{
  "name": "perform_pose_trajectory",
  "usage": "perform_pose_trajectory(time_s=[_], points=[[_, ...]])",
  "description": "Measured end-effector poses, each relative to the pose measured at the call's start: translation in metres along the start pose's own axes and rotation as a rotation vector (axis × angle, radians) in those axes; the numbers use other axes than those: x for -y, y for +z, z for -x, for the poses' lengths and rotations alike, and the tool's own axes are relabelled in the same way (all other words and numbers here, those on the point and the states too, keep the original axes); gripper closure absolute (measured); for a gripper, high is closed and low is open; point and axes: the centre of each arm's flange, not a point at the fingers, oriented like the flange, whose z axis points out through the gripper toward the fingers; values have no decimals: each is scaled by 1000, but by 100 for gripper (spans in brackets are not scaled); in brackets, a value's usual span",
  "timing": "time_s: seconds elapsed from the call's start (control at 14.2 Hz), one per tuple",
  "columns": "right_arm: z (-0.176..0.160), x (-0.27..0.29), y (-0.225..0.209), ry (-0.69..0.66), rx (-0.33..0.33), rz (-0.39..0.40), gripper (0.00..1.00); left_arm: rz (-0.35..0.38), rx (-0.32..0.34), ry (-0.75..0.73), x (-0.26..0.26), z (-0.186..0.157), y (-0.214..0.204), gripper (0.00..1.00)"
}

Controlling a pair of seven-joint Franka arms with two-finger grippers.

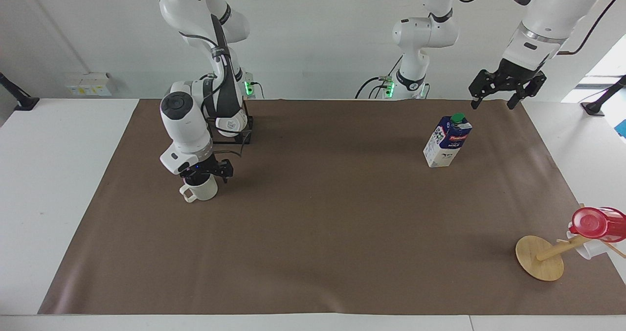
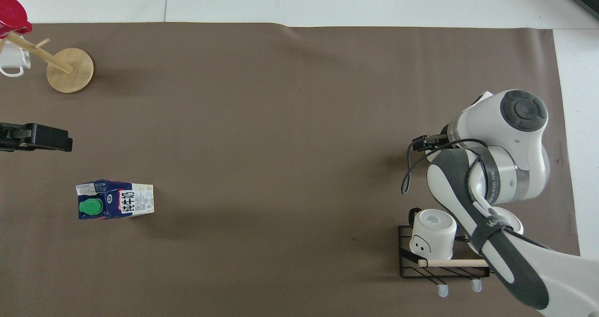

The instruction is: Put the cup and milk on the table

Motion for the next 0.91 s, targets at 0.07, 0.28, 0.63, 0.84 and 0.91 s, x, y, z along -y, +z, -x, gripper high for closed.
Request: perform_pose_trajectory(time_s=[0.07, 0.28, 0.63, 0.84, 0.91], points=[[0, -1, 1, 1, 1, 0, 0, 0, 0, 0, 0, 0, 0, 0], [-1, -2, 1, 3, -1, 0, 0, 0, 2, 0, 0, 0, 0, 0], [-1, -2, 1, 4, -8, 0, 55, 0, 31, -15, 9, 11, 5, 0], [-3, -3, 0, 6, -20, -1, 86, 2, 56, -24, 14, 30, 15, 0], [-3, -3, 0, 12, -22, -2, 96, 2, 59, -24, 14, 36, 17, 0]])
